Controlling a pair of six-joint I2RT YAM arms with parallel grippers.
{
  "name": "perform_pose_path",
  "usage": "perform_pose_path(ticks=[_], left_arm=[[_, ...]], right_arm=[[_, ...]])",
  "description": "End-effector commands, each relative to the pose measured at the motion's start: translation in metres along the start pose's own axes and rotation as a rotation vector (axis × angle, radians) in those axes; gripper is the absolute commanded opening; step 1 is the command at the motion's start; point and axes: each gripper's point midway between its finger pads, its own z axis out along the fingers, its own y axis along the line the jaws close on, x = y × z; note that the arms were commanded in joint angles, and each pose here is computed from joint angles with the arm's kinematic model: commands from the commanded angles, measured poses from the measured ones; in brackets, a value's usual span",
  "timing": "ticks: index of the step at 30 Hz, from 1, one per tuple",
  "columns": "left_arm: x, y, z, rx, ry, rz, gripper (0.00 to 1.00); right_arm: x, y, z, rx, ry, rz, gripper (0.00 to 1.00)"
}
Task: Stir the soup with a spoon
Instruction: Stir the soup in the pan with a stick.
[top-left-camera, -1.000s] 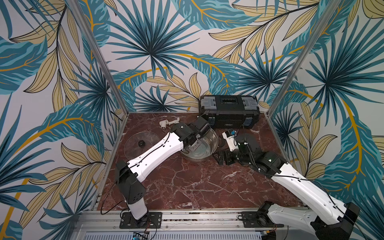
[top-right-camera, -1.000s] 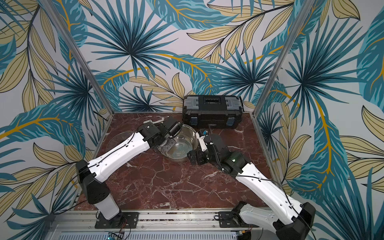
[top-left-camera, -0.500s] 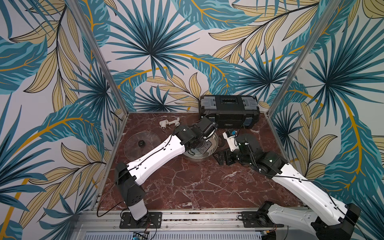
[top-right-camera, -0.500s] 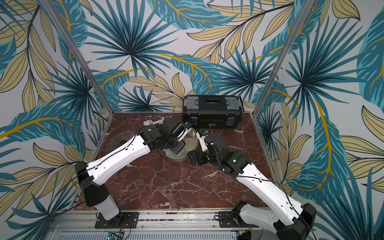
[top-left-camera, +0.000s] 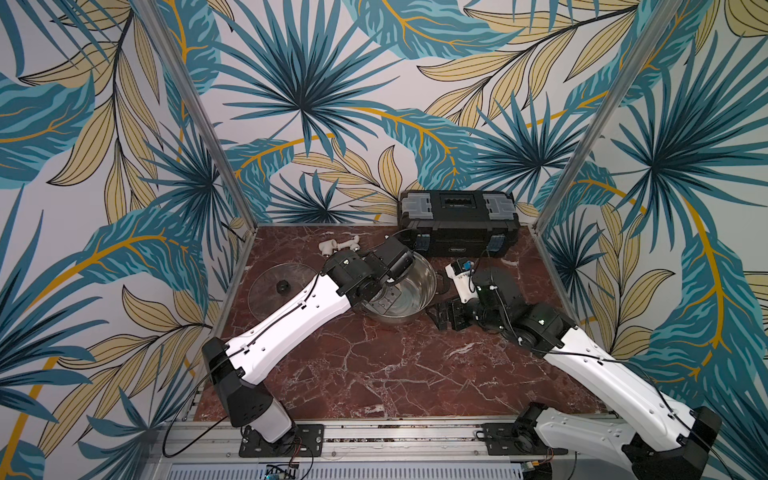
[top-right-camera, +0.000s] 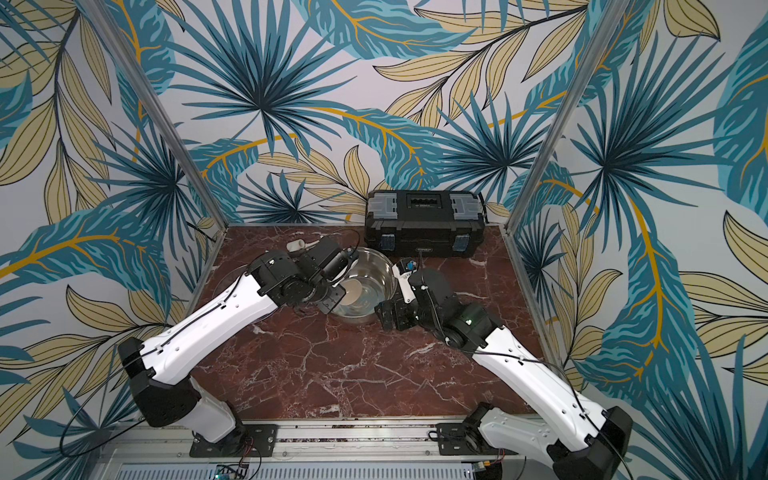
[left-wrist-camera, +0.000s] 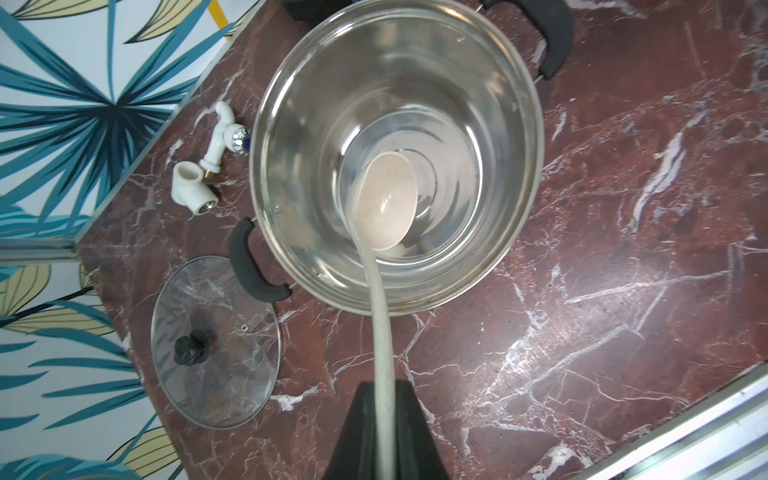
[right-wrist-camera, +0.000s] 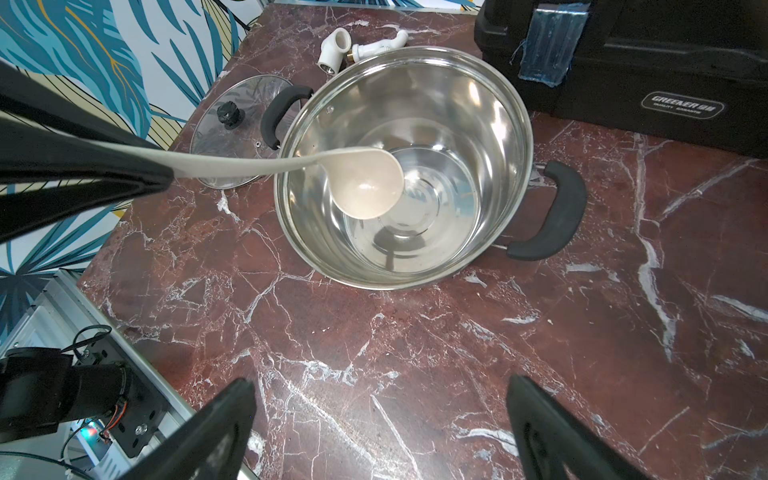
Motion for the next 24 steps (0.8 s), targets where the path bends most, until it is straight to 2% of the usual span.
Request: perform_pose_path(ticks=[1,4,8,14,19,24], left_arm=[[-0.001,0.022,0.006,-0.124,0.016,0.029,0.0],[-0.02,0.029,0.01,-0.181,-0.023,0.036,0.0],[-0.051,0.023,0.009,-0.177,-0.122,0.017,0.0],[-0.08,-0.015,0.0,-0.01,-0.242,-0.015,0.0],[-0.069,-0.04,0.001,0.13,-0.207,-0.057,0.0],[-0.038,-0.046,-0.002,0.179,-0.13,-0.076,0.0]], right_arm=[[0.003,0.001,0.001,-0.004,0.0,0.003,1.0],[0.003,0.0,0.0,-0.001,-0.001,0.004,1.0],[0.004,-0.001,-0.001,0.005,0.001,0.002,0.99],[0.005,-0.003,-0.004,0.015,-0.001,-0.001,0.99],[0.004,-0.003,-0.004,0.013,-0.004,0.001,0.99],[0.002,0.0,0.0,0.0,-0.008,0.002,0.99]])
